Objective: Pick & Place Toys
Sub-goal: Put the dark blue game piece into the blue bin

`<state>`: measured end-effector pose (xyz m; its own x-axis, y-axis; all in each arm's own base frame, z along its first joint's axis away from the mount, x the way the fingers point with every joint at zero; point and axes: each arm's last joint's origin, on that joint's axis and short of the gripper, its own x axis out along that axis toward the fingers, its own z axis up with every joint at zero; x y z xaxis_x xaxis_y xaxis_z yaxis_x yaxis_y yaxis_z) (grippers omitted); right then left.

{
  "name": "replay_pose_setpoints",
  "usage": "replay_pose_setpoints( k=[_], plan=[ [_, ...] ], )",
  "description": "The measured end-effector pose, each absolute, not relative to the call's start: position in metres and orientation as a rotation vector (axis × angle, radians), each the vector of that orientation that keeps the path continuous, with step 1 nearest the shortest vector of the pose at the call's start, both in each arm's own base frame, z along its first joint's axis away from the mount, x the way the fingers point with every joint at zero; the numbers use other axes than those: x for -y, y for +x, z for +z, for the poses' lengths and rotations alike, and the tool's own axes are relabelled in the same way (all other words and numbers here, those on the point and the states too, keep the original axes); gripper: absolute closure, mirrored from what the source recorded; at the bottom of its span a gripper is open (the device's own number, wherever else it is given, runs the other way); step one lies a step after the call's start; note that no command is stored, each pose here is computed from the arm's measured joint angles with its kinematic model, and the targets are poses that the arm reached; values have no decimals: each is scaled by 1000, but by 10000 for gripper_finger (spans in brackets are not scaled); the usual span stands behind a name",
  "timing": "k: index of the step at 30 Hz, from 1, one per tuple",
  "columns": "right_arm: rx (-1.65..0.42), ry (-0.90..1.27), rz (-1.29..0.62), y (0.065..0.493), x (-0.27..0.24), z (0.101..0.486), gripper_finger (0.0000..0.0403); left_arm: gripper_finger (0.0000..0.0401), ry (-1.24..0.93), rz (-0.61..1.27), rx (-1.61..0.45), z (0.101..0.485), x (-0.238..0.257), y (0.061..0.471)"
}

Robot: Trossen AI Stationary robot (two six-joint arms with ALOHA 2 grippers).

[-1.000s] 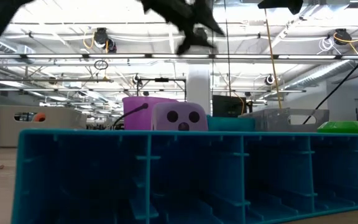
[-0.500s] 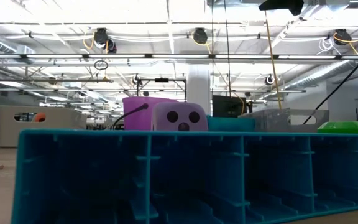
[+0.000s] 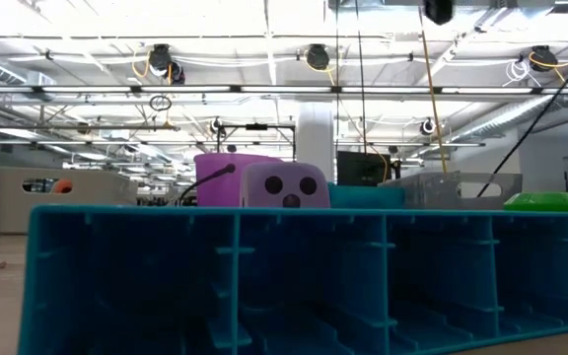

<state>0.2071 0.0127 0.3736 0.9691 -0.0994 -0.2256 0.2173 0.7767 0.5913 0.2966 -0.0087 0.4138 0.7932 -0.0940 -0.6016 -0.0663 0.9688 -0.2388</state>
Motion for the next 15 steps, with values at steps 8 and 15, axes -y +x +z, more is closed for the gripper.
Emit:
replay_pose_setpoints(
  k=[8, 15],
  plan=[
    [-155, 530, 46, 260, -65, 357, 239, 215, -381, -223, -495, 356, 56, 324],
    [-368, 531, 118, 266, -100, 339, 239, 215, -448, -272, -429, 335, 90, 321]
  ],
)
